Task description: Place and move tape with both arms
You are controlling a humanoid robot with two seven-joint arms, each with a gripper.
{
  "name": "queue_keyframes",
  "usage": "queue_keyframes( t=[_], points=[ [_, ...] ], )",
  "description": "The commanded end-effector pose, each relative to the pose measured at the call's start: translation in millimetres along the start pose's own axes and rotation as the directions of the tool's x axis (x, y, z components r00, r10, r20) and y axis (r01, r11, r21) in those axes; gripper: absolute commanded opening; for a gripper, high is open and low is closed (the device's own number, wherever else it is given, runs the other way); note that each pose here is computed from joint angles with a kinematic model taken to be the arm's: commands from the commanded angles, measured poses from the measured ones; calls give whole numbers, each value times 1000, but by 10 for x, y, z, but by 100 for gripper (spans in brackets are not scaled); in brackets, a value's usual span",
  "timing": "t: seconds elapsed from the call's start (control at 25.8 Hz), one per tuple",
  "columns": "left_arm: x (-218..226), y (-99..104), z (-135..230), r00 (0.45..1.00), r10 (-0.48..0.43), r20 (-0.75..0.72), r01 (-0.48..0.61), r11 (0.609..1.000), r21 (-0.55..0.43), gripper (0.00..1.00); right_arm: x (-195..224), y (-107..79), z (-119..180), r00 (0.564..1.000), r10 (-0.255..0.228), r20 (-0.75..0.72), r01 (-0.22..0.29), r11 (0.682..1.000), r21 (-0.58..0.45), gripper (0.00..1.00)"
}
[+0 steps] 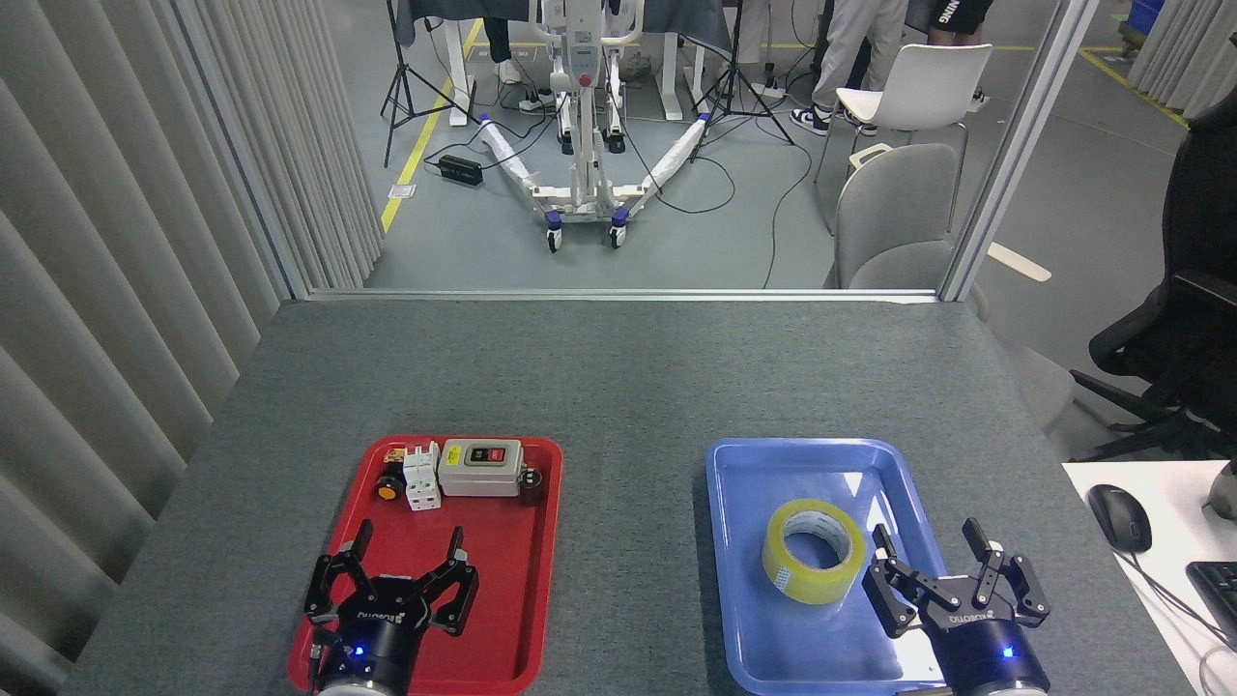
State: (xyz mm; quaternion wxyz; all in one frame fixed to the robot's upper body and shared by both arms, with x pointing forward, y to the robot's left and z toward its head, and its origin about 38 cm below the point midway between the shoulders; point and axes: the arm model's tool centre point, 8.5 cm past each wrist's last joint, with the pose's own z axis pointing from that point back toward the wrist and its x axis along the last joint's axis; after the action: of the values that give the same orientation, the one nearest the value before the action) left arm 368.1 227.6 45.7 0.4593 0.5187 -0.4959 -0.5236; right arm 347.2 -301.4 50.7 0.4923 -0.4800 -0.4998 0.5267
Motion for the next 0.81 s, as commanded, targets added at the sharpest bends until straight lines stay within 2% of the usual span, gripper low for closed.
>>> queue_keyframes(
  t=[0.0, 0.23, 0.35, 0.77],
  points=[
    [-13, -30, 7, 1000, -2, -2, 2, 1000, -9, 99, -6, 5, 7, 1000, 2, -5, -2, 1000, 0, 100],
    [-20, -46, 9, 1000, 3, -6, -3, 1000, -13, 99, -121, -11, 72, 999, 4, -35, -5, 999, -46, 100],
    [-15, -50, 15, 1000, 4, -5, -4, 1000, -13, 100, -224, 29, 156, 998, -7, -66, 4, 999, -45, 100],
    [-43, -51, 15, 1000, 6, -10, -6, 1000, -13, 100, -240, 20, 151, 996, -25, -80, 21, 999, -46, 100]
  ],
)
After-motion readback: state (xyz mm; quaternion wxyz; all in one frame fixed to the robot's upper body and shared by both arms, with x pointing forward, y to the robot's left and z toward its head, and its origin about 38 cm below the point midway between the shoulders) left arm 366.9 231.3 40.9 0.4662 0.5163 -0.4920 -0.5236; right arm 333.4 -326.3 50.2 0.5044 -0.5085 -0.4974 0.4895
